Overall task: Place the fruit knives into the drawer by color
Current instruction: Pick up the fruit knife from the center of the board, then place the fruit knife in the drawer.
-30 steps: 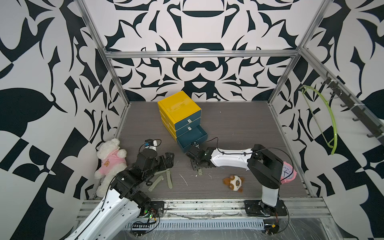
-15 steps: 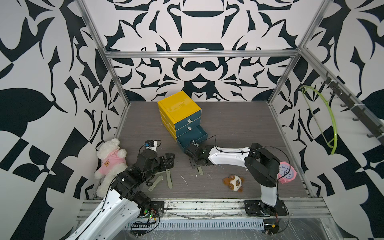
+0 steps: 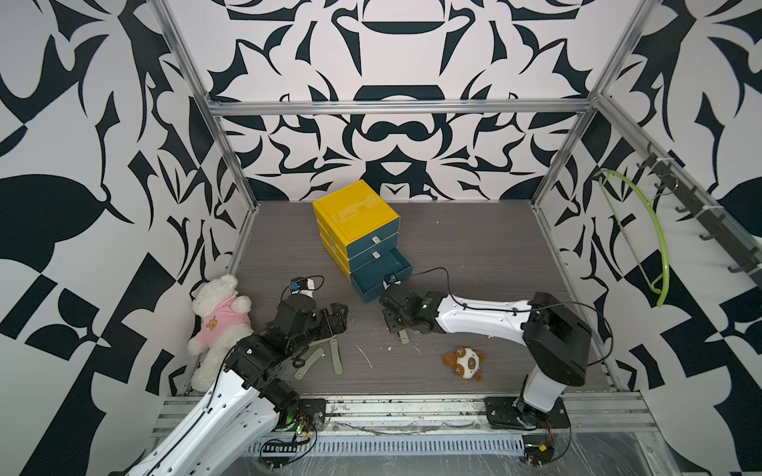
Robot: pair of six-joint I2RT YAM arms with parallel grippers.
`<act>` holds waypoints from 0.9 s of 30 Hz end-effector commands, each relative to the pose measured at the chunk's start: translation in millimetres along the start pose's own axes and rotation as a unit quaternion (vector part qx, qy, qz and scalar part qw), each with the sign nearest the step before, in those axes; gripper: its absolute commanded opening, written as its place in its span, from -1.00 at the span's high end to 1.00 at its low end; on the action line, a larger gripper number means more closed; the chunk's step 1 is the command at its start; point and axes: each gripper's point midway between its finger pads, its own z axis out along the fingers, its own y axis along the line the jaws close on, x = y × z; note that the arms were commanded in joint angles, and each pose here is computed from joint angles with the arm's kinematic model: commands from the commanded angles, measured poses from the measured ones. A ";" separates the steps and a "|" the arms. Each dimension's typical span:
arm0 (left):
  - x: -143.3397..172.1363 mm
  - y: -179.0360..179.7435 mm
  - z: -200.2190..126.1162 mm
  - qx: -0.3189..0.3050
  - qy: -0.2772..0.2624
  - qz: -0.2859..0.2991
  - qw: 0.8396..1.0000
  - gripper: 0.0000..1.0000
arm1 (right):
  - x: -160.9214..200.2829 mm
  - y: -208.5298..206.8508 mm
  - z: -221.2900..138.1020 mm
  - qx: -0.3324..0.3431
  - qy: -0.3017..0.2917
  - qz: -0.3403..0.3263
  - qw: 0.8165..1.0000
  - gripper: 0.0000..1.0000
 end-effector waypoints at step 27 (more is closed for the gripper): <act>15.8 15.9 10.8 -0.024 0.015 -0.029 0.999 -0.98 | -171.4 -47.4 16.5 -0.080 -0.208 0.464 0.857 0.78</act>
